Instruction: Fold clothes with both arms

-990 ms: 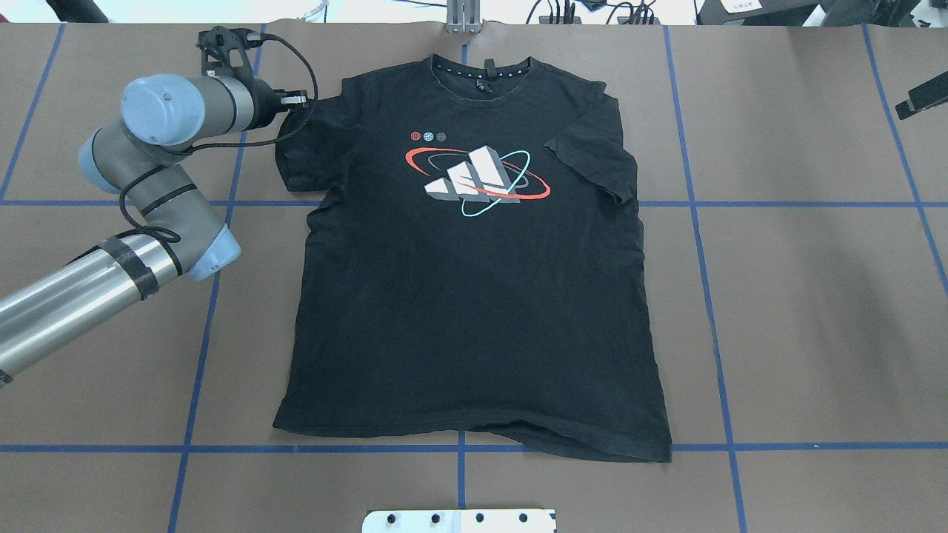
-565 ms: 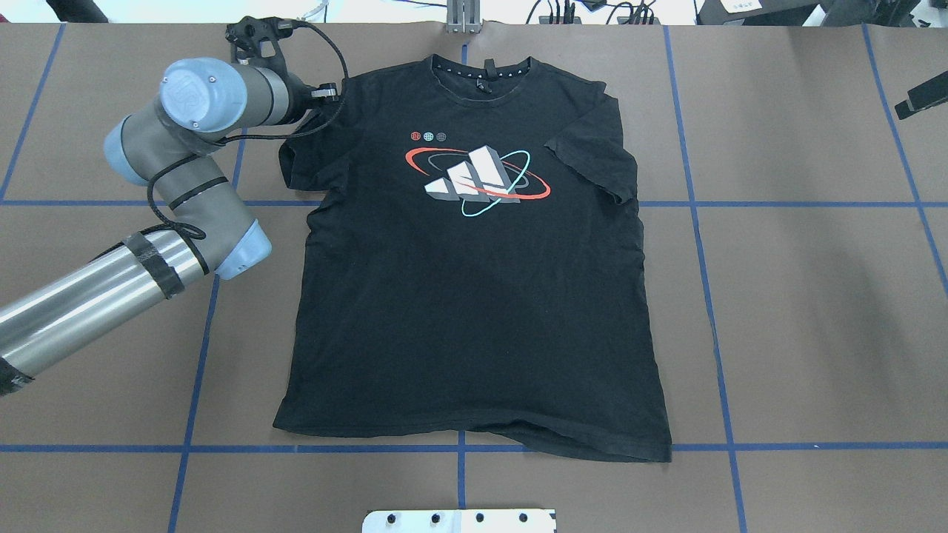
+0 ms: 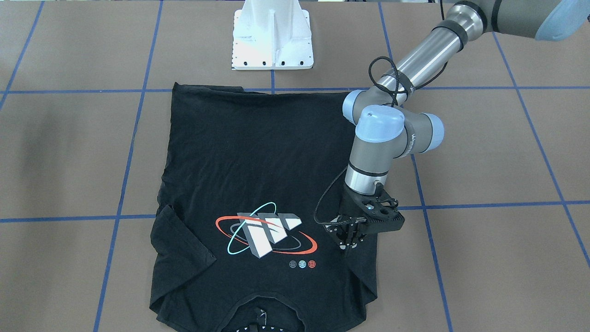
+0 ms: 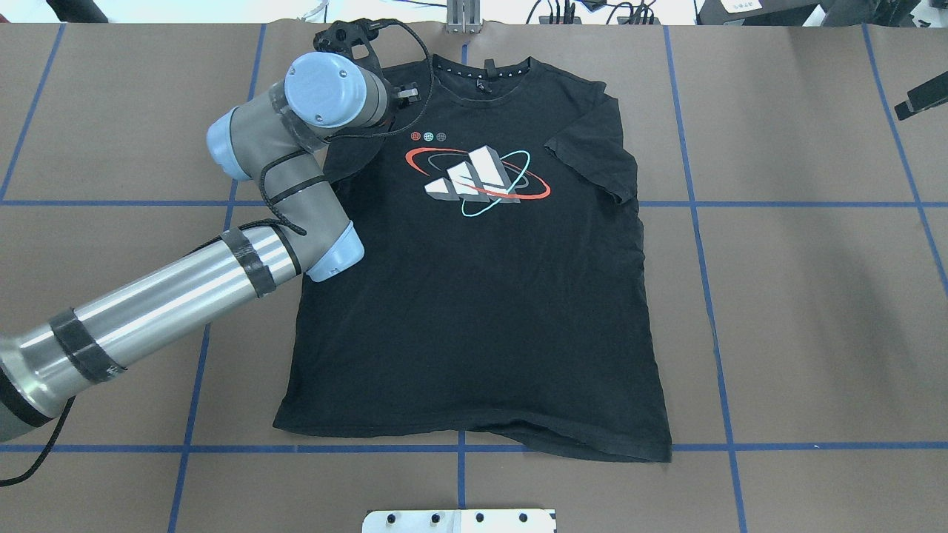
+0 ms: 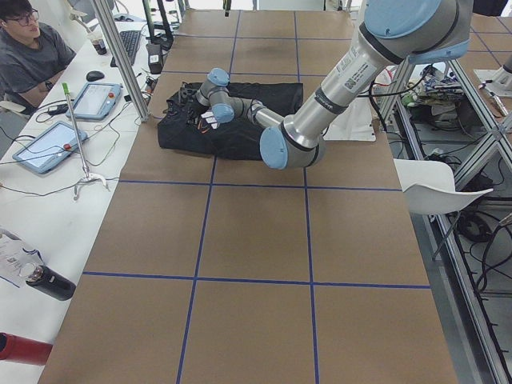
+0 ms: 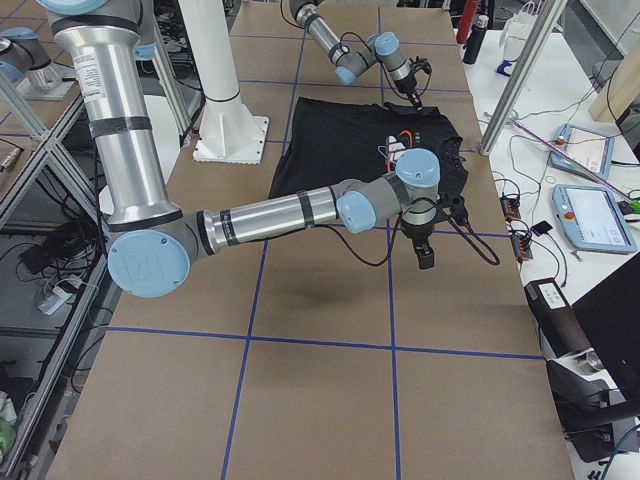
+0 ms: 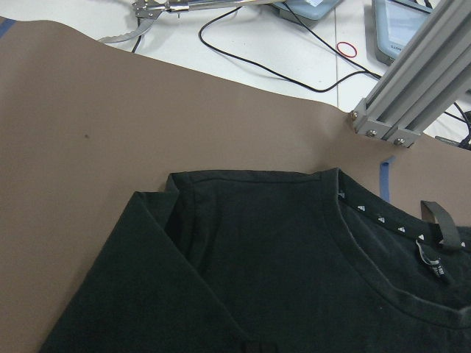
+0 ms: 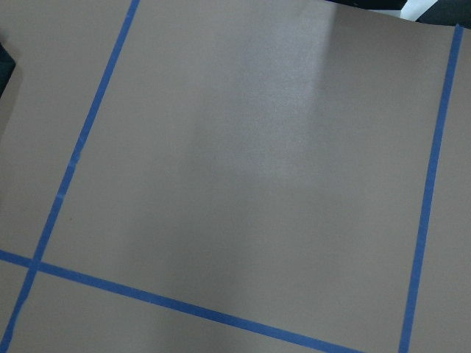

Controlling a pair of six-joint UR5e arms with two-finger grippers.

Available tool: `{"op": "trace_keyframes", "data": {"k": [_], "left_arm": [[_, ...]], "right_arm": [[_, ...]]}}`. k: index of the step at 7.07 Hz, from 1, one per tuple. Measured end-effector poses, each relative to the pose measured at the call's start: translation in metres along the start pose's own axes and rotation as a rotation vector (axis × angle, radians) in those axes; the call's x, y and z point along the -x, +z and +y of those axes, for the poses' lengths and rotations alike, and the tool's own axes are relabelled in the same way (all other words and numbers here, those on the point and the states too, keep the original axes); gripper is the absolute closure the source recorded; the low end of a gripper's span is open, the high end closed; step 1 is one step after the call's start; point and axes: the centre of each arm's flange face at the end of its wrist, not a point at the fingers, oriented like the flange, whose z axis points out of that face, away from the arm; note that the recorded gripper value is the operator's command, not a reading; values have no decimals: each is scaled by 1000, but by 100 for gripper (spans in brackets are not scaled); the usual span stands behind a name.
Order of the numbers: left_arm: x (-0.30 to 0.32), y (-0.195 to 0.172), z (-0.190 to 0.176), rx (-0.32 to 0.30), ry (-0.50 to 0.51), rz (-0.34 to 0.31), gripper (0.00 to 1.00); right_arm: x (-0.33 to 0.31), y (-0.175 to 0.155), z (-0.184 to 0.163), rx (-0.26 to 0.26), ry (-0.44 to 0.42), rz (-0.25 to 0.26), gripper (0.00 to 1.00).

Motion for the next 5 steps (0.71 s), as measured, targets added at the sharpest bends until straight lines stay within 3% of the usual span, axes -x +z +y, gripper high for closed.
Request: {"op": "trace_keyframes", "data": {"k": [1,2,5], "left_arm": [[-3,6,4,-10,1,-13,43],[-3,9,7,-15,9,-19,0],[-2,-14,7,-15,125,32,0]], "right_arm": [[0,0,0,1,0,0,0],[0,1,-1,1,0,0,0],[4,-3,-5,-7,18,-2,0]]}}
